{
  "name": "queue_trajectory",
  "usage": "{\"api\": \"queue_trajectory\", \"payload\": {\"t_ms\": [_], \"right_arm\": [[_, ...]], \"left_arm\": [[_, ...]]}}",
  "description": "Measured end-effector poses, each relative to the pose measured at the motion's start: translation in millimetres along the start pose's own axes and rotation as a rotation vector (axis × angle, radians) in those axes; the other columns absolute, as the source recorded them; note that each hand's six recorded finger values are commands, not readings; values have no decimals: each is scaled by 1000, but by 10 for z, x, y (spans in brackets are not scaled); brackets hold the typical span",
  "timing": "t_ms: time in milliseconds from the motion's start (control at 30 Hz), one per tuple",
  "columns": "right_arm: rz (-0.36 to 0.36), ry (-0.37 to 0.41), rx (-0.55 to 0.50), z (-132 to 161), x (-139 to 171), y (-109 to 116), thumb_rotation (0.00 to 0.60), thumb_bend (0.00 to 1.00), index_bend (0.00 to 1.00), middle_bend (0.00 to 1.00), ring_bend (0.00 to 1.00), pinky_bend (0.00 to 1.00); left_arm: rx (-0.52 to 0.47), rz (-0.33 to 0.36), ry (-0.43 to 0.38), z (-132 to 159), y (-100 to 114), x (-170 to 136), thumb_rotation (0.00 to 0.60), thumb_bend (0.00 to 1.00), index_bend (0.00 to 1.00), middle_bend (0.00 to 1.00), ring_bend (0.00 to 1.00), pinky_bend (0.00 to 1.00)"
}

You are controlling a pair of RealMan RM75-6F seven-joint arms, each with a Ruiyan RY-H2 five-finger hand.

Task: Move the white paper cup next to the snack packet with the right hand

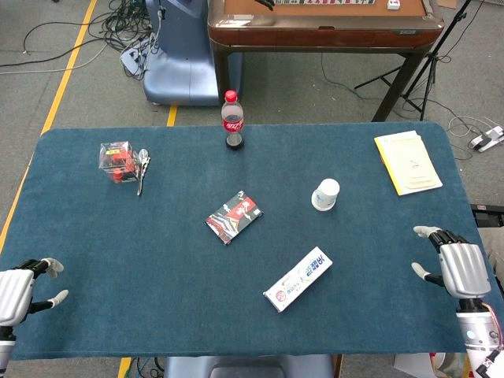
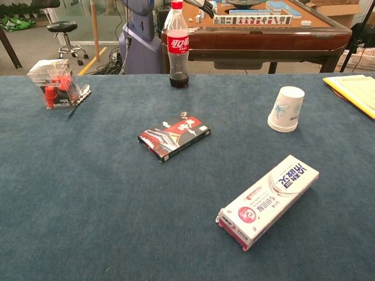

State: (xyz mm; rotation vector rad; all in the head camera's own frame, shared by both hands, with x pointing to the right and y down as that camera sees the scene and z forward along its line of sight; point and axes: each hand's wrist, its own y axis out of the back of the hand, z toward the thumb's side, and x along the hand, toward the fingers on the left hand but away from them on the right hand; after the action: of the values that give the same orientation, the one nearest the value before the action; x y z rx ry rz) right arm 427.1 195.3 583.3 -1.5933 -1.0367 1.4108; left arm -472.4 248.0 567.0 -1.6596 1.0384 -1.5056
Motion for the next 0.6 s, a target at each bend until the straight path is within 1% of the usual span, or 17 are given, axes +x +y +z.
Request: {"api": "queue_trajectory", "payload": {"t_ms": [67,100,200,367,400,467,533,600], "right_arm": [[8,-5,-9,12,-28,-22,600,178,297,299,303,466],[11,-6,-17,22,-43,-31,600,246,275,275,272,435],[21,-8,-57,55,-100,-46,600,446,220,219,214,383],[61,-19,-111,116,-287,-58,600,688,180,189,189,370],[66,-20,-118,129,-332,-53,600,745,179,189,189,370],[76,-24,-134,161,-438,-39,600,893,178,187,189,370],[86,-29,-154,193,-541,-30,600,983,178,183,189,370],[97,-36,-174,218,-626,-32,600,1000,175,177,185,367]], "left_arm": [[-1,-2,-6,9,1,5,600,24,473,531,449,577],[0,-1,-9,14,4,9,600,24,473,531,449,577],[-6,10,-13,27,30,6,600,24,473,531,449,577],[-14,11,-13,31,45,-7,600,23,474,531,449,577],[-16,12,-13,31,48,-5,600,23,474,531,449,577],[-17,12,-13,31,49,-3,600,24,474,531,449,577],[-20,9,-12,27,47,0,600,23,474,531,449,577],[-22,8,-11,22,49,1,600,23,474,531,449,577]]}}
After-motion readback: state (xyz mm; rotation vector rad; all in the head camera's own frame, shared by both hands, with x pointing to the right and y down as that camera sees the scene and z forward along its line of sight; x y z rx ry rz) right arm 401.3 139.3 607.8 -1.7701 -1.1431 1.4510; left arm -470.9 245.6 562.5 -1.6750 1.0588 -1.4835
